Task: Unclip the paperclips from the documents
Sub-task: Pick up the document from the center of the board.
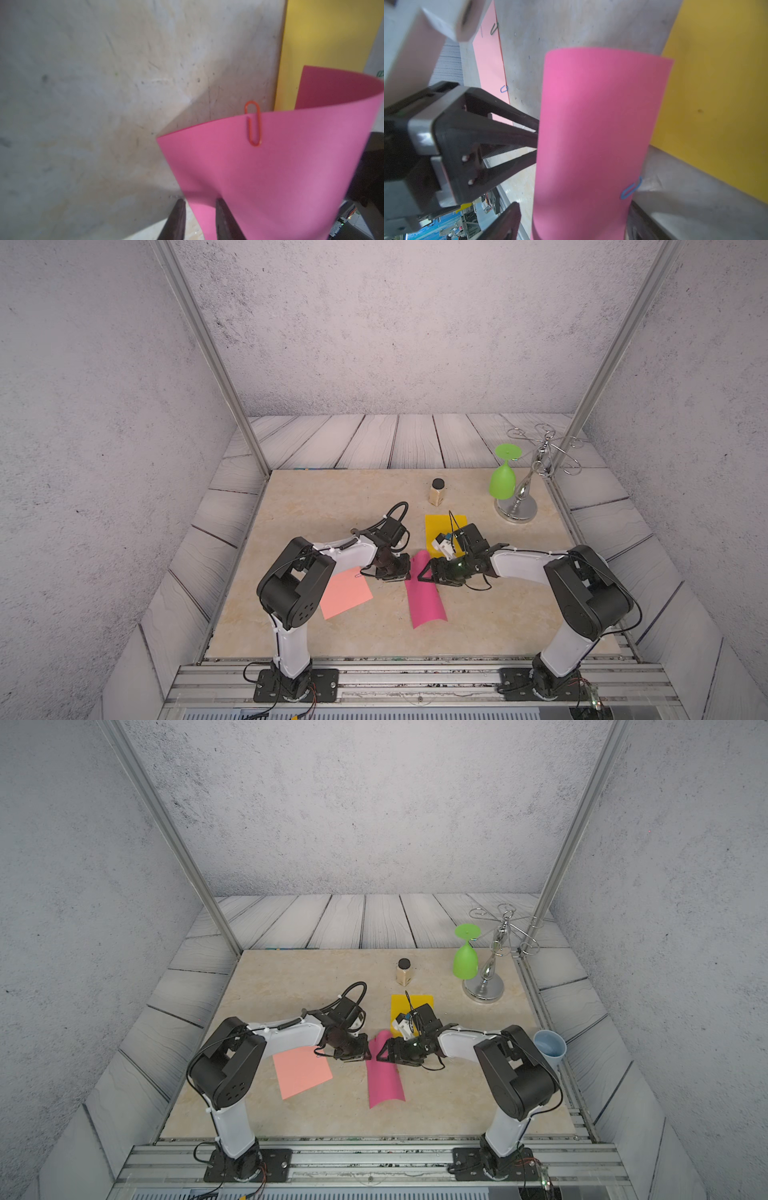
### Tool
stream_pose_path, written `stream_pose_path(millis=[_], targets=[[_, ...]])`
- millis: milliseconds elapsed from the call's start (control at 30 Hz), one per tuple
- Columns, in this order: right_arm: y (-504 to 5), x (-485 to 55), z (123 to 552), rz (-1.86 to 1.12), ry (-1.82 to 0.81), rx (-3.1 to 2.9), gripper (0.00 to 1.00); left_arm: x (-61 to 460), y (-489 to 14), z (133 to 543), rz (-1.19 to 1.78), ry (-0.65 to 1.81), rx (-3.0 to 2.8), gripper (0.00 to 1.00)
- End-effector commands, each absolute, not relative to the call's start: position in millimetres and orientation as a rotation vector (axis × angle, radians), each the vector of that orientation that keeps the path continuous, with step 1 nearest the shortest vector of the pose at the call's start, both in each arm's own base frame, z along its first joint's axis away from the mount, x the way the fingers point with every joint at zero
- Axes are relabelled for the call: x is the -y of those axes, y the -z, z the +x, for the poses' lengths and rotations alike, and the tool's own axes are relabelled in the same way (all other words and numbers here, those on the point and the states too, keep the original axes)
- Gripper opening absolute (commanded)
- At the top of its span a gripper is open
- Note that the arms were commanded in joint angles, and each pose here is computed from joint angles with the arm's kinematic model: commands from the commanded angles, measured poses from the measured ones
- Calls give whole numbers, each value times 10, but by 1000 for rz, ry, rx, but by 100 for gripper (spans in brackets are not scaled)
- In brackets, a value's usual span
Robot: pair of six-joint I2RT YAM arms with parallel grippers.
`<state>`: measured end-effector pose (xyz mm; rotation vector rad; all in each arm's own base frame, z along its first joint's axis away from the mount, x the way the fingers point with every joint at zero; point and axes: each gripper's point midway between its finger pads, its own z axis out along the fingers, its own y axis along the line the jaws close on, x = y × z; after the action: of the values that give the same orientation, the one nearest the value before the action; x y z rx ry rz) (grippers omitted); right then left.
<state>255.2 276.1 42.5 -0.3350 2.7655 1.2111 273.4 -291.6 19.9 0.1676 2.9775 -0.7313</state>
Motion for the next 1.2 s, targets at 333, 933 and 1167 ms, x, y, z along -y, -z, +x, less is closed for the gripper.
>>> stream_pose_path(millis=[333, 933, 1167], targets=[[-274, -2709, 2444, -308, -1153, -2850, 51, 2807, -44, 2626, 137, 640, -3044, 30], [-845, -2777, 2534, -305, -1265, -2711, 29, 2545, -948, 2782, 109, 691, -2833, 33], [-1213, -2804, 2563, -283, -1431, -2586, 28, 2460, -1293, 2834, 100, 854, -2691, 39]])
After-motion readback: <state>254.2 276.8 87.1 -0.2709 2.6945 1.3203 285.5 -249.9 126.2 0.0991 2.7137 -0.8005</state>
